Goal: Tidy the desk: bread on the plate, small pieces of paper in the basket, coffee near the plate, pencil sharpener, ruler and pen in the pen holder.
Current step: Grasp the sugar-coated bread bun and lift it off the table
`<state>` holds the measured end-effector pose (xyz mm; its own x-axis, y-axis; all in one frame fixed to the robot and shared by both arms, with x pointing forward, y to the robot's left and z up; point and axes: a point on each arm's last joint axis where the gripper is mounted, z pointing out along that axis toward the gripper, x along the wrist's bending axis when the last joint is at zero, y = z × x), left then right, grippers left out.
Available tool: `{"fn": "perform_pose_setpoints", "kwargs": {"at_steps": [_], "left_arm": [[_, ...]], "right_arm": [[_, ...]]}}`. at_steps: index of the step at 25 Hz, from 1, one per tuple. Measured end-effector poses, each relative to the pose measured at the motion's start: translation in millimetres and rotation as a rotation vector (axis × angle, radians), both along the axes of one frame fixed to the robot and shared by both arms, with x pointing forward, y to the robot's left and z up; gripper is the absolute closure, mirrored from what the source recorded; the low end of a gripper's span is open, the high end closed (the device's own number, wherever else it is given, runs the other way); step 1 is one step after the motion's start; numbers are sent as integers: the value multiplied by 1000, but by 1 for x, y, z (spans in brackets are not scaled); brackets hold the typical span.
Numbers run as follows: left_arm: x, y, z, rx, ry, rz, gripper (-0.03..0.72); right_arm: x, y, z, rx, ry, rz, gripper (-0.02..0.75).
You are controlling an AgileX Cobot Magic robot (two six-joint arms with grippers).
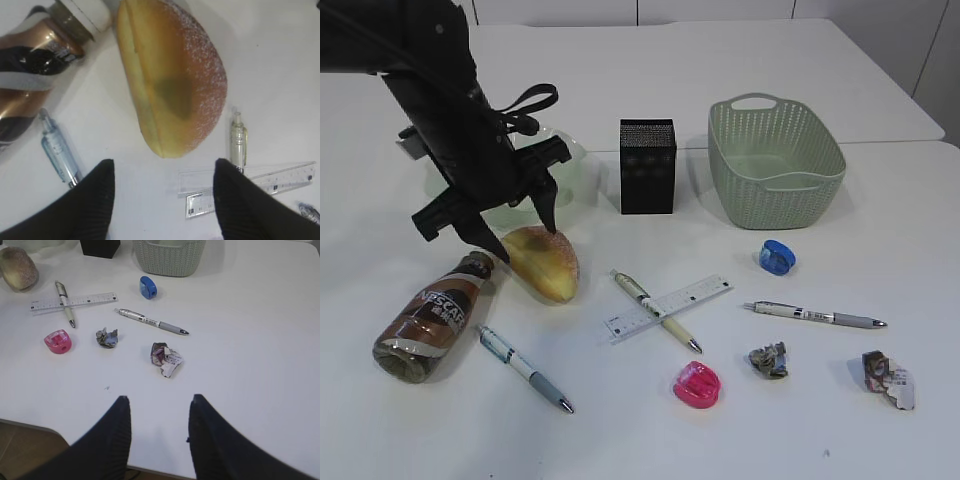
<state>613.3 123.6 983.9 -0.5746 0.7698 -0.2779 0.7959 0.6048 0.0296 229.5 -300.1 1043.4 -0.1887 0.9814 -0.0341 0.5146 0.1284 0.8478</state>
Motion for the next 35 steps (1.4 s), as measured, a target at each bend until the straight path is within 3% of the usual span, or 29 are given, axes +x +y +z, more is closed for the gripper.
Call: {"fn": "perform_pose_setpoints", "kwargs": {"at_steps": [3, 9, 17, 35], "left_arm": [[2, -4, -10, -24, 28, 15, 222], [4, -14, -18, -47, 15, 10, 210], [11, -24, -30, -47, 0, -90, 115], [11, -19, -41, 13, 45, -52, 109]], "right_arm": [[0, 0, 0, 0, 0, 0, 421], [0, 0, 0, 0, 0, 0, 421], [0, 0, 0, 0, 0, 0, 421], [0, 0, 0, 0, 0, 0, 421]]}}
